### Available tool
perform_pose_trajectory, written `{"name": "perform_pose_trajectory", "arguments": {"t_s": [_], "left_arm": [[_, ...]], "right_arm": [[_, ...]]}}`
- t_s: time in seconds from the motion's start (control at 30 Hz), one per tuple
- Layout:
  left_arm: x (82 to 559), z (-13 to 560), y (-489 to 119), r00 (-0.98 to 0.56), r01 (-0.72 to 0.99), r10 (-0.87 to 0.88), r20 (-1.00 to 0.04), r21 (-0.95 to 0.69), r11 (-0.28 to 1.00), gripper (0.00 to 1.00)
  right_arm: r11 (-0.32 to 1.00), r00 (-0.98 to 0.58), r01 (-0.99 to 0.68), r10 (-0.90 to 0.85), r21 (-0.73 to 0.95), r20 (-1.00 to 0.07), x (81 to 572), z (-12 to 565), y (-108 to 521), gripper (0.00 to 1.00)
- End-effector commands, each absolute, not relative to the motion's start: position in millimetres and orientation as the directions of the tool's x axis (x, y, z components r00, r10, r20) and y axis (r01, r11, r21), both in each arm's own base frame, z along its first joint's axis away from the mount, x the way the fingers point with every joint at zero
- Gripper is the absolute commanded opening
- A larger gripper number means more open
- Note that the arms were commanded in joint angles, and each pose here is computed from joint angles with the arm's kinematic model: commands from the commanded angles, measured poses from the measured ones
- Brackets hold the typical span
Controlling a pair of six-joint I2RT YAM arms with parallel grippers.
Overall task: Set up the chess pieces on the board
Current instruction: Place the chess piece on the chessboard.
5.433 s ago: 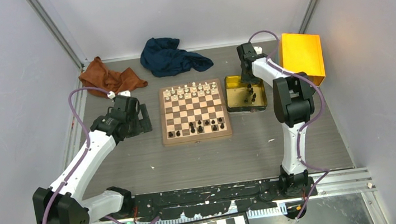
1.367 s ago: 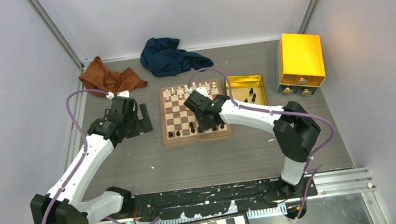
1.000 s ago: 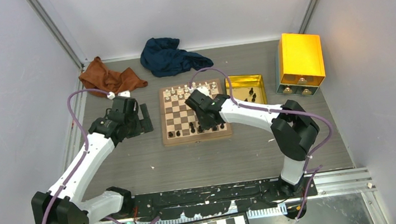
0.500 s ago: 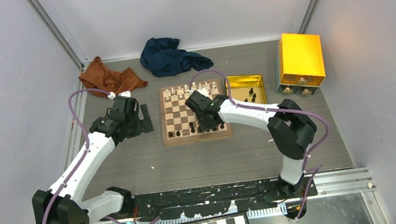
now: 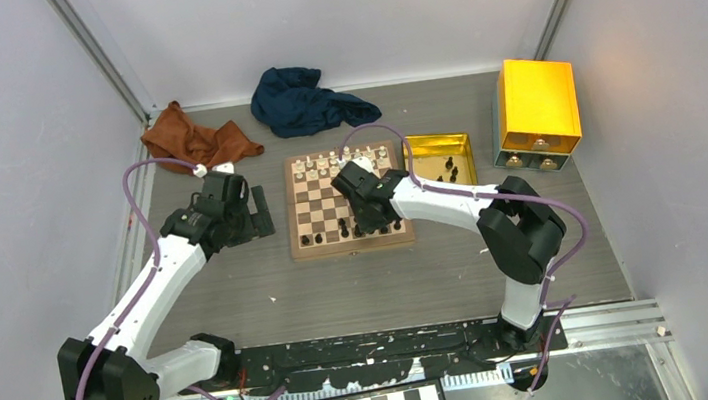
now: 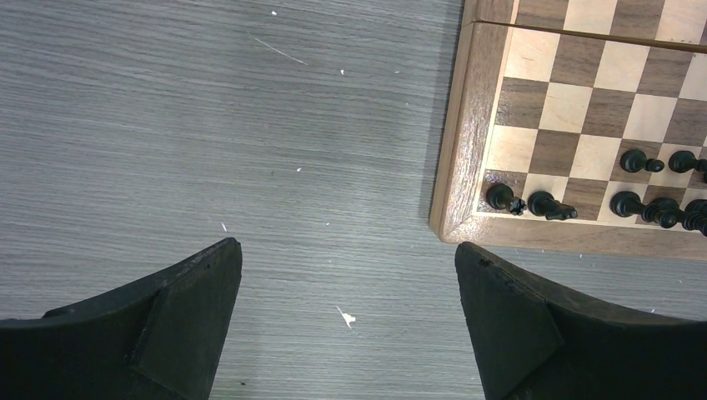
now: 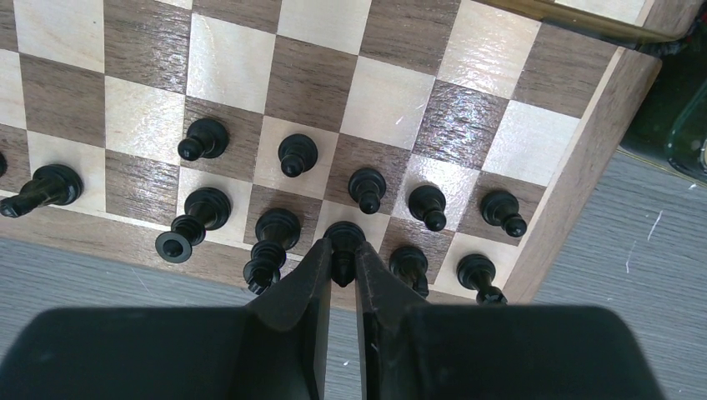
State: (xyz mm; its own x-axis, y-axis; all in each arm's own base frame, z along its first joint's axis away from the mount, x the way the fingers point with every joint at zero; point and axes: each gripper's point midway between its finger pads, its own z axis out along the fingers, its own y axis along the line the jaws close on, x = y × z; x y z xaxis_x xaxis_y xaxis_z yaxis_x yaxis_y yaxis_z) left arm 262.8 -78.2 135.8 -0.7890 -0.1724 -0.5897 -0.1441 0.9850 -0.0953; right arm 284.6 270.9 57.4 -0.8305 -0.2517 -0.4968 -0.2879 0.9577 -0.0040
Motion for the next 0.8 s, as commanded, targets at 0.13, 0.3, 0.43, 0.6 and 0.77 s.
{"name": "perform_pose_trajectory", "arguments": {"t_s": [0.13,0.3,0.43,0.6,0.77], "left_arm": [[270.4,142.1,-80.3,-0.767,-0.141,-0.183,-0.615,-0.117,0.983,0.99],[270.4,141.7,-80.5,-0.768,-0.14,-0.182,-0.614,-0.116,0.983,0.99],[270.9,142.0,-80.7,-0.768,-0.139,-0.182,-0.615,-0.117,0.983,1.0],[271.4,142.0,-81.4,-0.768,-0.137,-0.181,-0.614,-0.119,0.983,0.99],[270.7,141.5,-81.2,-0.769,-0.138,-0.182,-0.613,-0.119,0.983,0.99]], "right_arm": [[0.958,-0.826,-0.287,-0.244,0.005,-0.509,288.0,54.3,272.4,0.01],[0.959,-0.826,-0.285,-0.247,-0.002,-0.507,287.1,54.0,270.2,0.03],[0.959,-0.825,-0.285,-0.249,-0.008,-0.507,286.0,55.0,268.0,0.03],[0.959,-0.824,-0.284,-0.252,-0.014,-0.507,285.6,55.9,265.9,0.03],[0.959,-0.825,-0.283,-0.251,-0.014,-0.507,284.9,56.1,265.1,0.03]]}}
